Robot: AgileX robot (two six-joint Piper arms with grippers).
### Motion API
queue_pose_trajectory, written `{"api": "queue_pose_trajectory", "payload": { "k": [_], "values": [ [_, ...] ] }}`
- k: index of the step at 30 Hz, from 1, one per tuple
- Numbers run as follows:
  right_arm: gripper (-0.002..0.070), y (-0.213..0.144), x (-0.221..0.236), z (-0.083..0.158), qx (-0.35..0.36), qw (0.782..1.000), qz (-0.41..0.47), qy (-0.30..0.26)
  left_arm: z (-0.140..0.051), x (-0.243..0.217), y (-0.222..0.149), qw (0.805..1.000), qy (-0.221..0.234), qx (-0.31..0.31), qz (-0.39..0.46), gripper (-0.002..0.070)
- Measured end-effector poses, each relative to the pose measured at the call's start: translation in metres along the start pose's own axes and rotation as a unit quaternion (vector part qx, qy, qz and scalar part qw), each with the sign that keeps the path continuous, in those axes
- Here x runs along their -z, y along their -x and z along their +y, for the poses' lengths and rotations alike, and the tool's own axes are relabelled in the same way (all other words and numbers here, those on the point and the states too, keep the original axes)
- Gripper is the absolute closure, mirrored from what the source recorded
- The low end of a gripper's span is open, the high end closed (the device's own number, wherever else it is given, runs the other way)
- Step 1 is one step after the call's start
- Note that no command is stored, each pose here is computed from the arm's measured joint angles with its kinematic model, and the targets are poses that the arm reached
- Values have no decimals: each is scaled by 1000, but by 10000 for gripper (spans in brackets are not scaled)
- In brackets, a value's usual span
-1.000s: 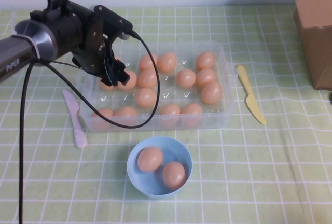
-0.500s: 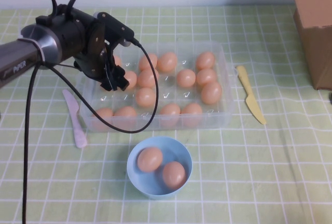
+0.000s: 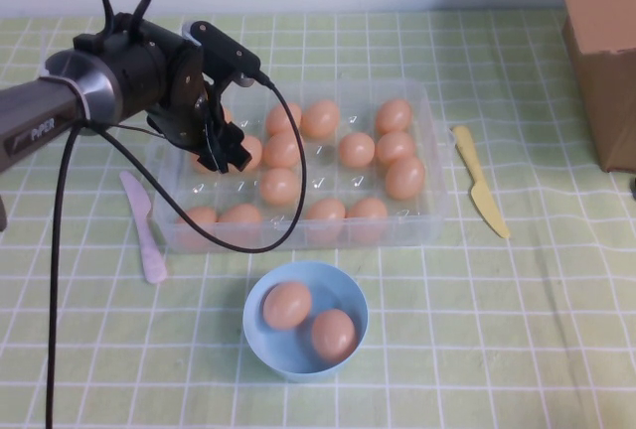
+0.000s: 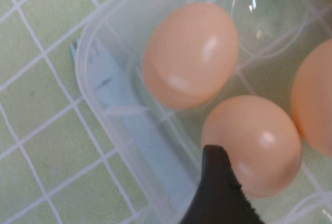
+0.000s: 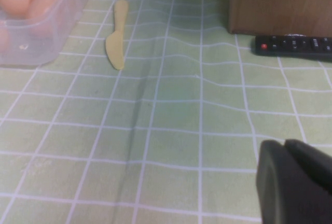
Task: Take an egg out of the egg box
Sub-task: Pick up the egg from the plastic box
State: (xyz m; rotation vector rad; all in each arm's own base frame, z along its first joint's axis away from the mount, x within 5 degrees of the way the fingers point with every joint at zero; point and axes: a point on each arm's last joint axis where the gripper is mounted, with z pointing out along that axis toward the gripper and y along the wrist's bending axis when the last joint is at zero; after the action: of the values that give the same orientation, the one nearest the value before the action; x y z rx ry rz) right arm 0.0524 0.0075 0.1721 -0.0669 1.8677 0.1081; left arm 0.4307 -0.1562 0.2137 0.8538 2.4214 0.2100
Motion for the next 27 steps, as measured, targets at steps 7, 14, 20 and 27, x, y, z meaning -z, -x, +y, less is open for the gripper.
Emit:
{"api": "queue_pose_trajectory", "payload": {
  "k": [7, 14, 20, 27],
  "values": [
    [694, 0, 0, 0, 0, 1000, 0, 0, 0, -4, -2, 1000, 0, 1, 4, 265],
    [694, 0, 0, 0, -1, 1000, 0, 0, 0, -9, -2, 1000, -1, 1, -2, 265],
    [694, 0, 0, 0, -1, 1000, 0, 0, 4, -10, -2, 1000, 2, 4, -7, 265],
    [694, 0, 0, 0, -1, 1000, 0, 0, 7, -11, -3, 1000, 4, 7, -9, 266]
  ]
}}
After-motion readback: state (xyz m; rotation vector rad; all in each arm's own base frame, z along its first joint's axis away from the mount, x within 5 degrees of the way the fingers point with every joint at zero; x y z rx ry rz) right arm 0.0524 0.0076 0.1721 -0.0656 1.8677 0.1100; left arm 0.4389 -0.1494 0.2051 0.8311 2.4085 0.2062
